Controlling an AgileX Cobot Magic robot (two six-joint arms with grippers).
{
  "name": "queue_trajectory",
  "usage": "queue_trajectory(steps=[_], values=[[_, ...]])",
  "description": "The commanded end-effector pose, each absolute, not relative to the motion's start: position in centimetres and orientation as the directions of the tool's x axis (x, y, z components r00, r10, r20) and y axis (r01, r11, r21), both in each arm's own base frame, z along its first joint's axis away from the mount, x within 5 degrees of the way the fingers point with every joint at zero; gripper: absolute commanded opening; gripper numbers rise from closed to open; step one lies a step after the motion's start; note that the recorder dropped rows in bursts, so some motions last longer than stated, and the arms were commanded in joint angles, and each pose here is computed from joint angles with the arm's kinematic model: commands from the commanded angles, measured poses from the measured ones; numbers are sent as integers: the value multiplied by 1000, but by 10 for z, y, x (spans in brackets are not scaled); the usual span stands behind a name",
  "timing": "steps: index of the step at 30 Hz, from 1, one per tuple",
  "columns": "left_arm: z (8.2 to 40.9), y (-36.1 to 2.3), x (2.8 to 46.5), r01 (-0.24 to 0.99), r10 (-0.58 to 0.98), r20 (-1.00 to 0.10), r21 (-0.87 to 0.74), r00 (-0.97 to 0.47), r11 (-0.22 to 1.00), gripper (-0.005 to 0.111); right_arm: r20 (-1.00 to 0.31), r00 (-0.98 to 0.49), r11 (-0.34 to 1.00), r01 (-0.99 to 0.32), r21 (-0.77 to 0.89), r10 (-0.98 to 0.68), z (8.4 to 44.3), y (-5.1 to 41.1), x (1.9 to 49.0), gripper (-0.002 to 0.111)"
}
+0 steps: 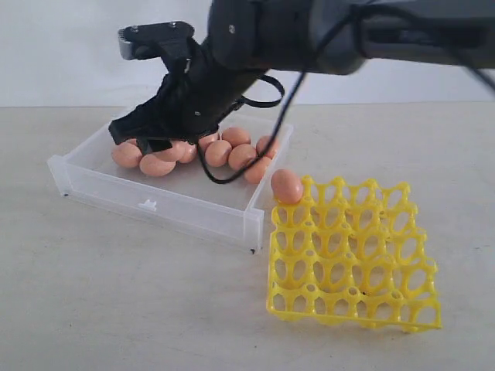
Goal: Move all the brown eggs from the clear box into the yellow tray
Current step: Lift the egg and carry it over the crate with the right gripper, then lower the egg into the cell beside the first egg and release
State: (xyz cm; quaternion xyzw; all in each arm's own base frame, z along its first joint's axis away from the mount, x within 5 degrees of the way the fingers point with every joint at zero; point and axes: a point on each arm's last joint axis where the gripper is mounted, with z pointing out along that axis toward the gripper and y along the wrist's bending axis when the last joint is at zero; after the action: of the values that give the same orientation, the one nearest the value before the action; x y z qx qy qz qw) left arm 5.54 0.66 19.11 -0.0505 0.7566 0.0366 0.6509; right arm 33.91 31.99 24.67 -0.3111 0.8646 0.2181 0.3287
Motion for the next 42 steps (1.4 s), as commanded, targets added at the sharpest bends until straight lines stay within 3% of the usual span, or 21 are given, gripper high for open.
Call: queue_trajectory(steps=[1, 5, 7, 11, 13, 15, 16, 18, 19, 21, 22, 24, 33, 39, 42], values=[[192, 6, 55, -118, -32, -989, -15, -142, 993, -4, -948, -296, 793, -602, 92, -114, 287, 251, 289, 0], [192, 6, 55, -118, -32, -989, -15, -142, 993, -4, -993, 22, 903, -419, 95, 115, 287, 177, 254, 0], [192, 6, 55, -118, -32, -989, -15, -142, 993, -4, -985, 50, 945, -295, 141, 162, 272, 147, 248, 0], [192, 6, 55, -118, -32, -989, -15, -142, 993, -4, -951, -143, 959, -32, 282, 275, 238, 102, 259, 0], [192, 6, 55, -118, -32, -989, -15, -142, 993, -4, -905, -278, 942, 1, 334, 321, 221, 88, 271, 0], [192, 6, 55, -118, -32, -989, -15, -142, 993, -4, -895, -390, 956, -103, 276, 216, 213, 83, 286, 0], [192, 6, 55, -118, -32, -989, -15, -142, 993, -4, -888, -452, 953, -226, 200, 79, 207, 82, 294, 0], [192, 6, 55, -118, -32, -989, -15, -142, 993, -4, -868, -495, 901, -390, 189, -32, 208, 88, 304, 0], [192, 6, 55, -118, -32, -989, -15, -142, 993, -4, -852, -502, 798, -570, 196, -149, 209, 95, 307, 0], [192, 6, 55, -118, -32, -989, -15, -142, 993, -4, -813, -475, 567, -792, 228, -336, 211, 102, 308, 0], [192, 6, 55, -118, -32, -989, -15, -142, 993, -4, -825, -467, 500, -822, 273, -317, 215, 107, 318, 0], [192, 6, 55, -118, -32, -989, -15, -142, 993, -4, -827, -469, 468, -832, 296, -310, 211, 108, 330, 0], [192, 6, 55, -118, -32, -989, -15, -142, 993, -4, -798, -457, 652, -751, 109, -393, 184, 92, 365, 0], [192, 6, 55, -118, -32, -989, -15, -142, 993, -4, -804, -291, 496, -868, -6, -519, 158, 97, 366, 0], [192, 6, 55, -118, -32, -989, -15, -142, 993, -4, -801, -310, 501, -865, 15, -511, 145, 97, 368, 0]])
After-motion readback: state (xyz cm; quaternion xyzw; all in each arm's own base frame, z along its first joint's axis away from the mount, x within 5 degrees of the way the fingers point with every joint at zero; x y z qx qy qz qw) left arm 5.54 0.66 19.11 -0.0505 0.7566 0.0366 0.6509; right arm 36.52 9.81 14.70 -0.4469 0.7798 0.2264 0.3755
